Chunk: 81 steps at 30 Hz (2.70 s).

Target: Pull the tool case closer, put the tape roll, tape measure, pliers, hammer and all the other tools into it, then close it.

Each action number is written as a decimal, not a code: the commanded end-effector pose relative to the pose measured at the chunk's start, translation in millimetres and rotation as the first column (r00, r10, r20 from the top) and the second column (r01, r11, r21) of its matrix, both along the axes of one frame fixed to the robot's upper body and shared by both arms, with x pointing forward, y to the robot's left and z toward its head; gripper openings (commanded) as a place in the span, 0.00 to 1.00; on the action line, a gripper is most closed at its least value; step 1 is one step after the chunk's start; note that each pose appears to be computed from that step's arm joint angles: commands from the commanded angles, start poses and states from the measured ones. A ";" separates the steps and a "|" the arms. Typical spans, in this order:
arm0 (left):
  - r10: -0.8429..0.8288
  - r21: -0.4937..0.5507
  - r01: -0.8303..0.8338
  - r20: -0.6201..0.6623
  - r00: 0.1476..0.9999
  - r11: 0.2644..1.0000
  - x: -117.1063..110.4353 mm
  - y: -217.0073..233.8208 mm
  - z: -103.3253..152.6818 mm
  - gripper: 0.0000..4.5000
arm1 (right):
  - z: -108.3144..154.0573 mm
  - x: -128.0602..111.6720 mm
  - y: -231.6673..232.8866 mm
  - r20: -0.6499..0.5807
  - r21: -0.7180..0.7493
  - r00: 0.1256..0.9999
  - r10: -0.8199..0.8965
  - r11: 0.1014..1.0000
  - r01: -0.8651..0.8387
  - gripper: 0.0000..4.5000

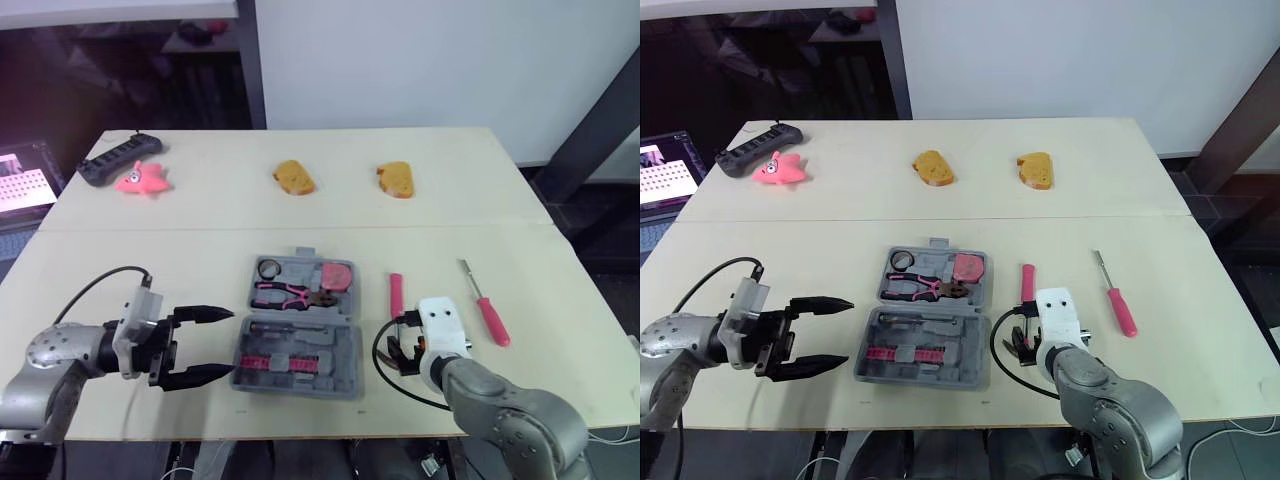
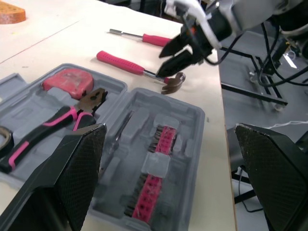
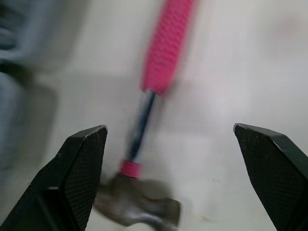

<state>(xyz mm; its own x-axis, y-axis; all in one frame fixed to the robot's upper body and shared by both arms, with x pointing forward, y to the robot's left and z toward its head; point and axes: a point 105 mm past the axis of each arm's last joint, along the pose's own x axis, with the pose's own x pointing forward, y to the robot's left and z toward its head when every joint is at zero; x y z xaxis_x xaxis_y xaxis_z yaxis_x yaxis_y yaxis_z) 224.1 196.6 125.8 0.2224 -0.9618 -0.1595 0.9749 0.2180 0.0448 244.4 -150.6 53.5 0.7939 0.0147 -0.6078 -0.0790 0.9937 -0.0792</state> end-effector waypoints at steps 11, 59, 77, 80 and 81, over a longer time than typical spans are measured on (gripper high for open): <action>-0.003 0.005 0.003 0.021 1.000 1.000 1.4 1.6 8.8 1.00 | -34.0 -0.5 9.2 -0.066 0.037 0.998 -0.007 0.999 0.009 0.59; -0.002 0.126 0.003 -0.008 1.000 0.992 -19.3 46.8 10.7 1.00 | 81.2 7.5 145.0 -0.367 -0.162 0.222 0.903 0.172 -0.972 0.01; -0.014 0.128 0.016 -0.016 1.000 0.992 -18.1 45.5 9.3 1.00 | 76.0 17.2 145.4 -0.455 -0.152 0.307 0.836 0.266 -0.952 0.01; -0.017 0.125 0.019 -0.018 1.000 0.992 -18.0 44.2 8.6 1.00 | 74.1 15.7 147.4 -0.457 -0.139 0.303 0.836 0.269 -0.953 0.01; -0.017 0.123 0.019 -0.017 1.000 0.992 -17.8 43.9 8.6 1.00 | 73.3 15.1 147.6 -0.458 -0.135 0.302 0.836 0.270 -0.953 0.01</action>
<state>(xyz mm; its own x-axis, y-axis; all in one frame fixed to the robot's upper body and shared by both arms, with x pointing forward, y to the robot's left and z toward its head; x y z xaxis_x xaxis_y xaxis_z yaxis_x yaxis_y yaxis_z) 206.9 241.0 128.5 0.2118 -0.9383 -0.2733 0.9768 0.2122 0.0285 260.7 -7.3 118.4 0.2076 0.3594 -0.9098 -0.9721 0.1800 -0.1507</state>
